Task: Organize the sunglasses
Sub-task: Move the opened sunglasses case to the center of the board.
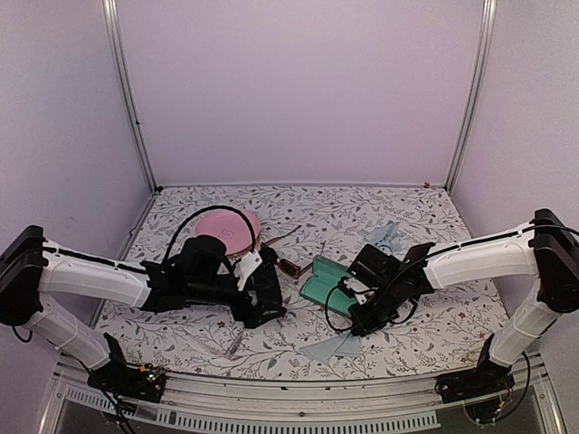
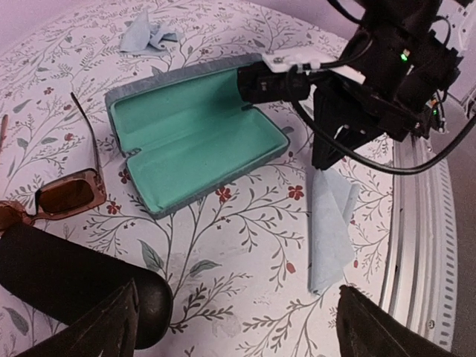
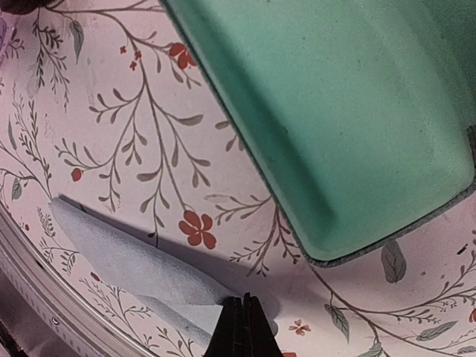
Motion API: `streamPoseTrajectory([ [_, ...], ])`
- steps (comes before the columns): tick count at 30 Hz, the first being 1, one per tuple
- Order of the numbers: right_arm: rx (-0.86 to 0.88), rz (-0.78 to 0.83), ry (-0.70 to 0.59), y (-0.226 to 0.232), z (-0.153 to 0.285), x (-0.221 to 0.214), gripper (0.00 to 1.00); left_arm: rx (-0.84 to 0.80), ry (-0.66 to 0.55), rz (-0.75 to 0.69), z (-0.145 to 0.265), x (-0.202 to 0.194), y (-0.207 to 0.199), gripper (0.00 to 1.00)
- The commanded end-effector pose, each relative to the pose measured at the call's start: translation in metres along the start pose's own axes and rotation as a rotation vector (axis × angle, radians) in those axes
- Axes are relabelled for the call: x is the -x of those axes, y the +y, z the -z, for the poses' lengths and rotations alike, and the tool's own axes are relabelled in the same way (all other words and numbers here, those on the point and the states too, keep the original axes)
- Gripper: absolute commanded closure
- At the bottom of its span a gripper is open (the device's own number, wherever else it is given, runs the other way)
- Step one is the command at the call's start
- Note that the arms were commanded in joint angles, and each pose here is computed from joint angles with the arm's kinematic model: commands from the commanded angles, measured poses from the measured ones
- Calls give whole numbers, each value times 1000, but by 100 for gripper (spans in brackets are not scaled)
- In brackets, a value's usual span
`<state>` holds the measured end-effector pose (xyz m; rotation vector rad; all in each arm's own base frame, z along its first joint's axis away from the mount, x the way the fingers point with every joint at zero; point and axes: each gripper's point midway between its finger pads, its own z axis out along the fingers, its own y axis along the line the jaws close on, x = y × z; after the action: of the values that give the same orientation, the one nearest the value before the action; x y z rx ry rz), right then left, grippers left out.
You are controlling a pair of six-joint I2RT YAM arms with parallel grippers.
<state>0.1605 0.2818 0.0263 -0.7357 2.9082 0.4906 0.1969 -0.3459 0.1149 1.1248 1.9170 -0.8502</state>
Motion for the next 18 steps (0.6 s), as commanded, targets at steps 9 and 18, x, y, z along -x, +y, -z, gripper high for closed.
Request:
streamPoseTrajectory([
  [9, -4, -27, -35, -9, 1, 19, 92, -62, 101, -98, -41, -22, -46, 7],
  [18, 80, -65, -85, -6, 17, 14, 76, -99, 121, -218, -71, -28, -84, 14],
])
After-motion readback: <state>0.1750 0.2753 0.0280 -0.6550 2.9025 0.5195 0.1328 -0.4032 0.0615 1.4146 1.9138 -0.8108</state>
